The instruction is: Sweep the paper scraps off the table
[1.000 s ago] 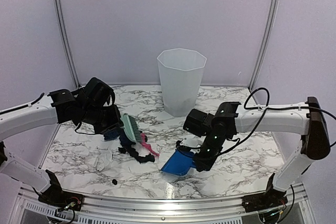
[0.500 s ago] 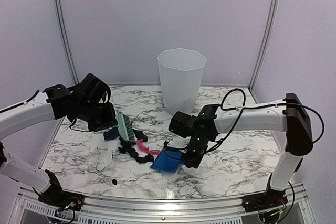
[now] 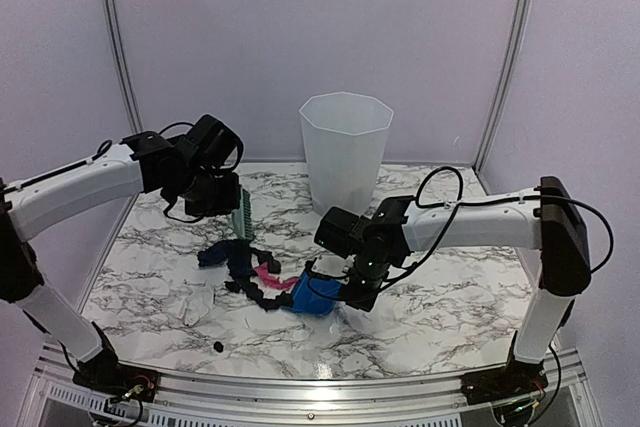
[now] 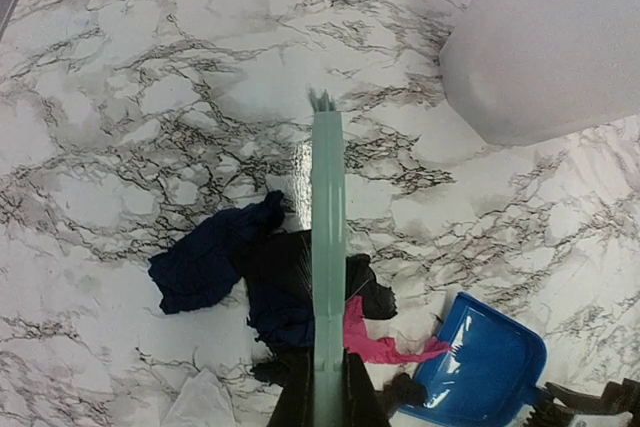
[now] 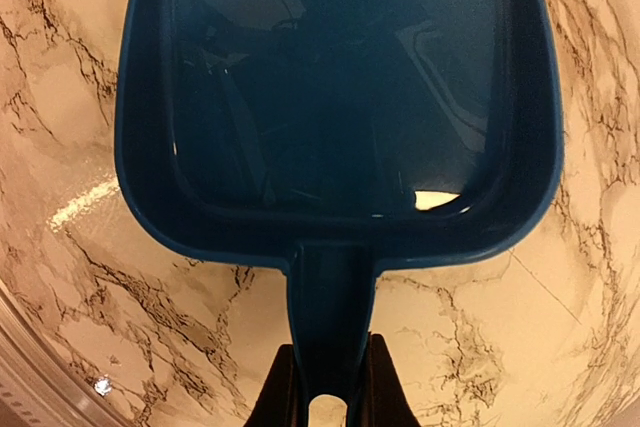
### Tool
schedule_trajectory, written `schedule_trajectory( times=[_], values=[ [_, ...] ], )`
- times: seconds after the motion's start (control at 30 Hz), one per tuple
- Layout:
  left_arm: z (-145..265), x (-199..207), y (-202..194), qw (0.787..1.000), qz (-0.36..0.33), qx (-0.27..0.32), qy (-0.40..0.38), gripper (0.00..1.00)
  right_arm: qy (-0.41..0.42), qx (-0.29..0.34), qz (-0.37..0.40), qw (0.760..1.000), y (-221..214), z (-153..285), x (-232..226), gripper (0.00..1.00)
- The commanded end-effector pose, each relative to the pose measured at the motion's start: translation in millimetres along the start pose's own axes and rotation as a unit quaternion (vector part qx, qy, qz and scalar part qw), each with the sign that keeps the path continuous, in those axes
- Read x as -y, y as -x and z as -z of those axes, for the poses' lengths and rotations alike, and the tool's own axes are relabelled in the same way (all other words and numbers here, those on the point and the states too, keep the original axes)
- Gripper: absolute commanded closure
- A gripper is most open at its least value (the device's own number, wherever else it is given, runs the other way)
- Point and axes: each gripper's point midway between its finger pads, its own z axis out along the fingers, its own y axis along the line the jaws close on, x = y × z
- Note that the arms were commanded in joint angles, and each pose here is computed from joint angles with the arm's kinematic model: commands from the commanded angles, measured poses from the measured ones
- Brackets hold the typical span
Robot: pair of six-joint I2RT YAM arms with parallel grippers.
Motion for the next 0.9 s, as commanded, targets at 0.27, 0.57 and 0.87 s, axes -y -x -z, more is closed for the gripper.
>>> schedule_trajectory(
  times=[0.27, 0.57, 0.87],
  values=[
    [-8.4, -47.4, 44.0, 0.985, -0.062, 0.032, 0.155, 1.0, -0.024, -0.011, 0.006, 1.0, 0.1, -9.5, 5.8, 1.0],
    [-18.8, -107.1, 14.8, 0.968, -0.092, -0.029, 0.233, 1.0, -0.023, 0.006, -0.002, 1.0, 18.8, -8.4, 16.9, 1.0],
    [-52.3, -90.9, -3.1, 0.97, -0.093, -0.09, 0.205, 1.0, 0.003, 0.017, 0.005, 1.0, 31.6, -12.0, 33.5, 1.0]
  ],
)
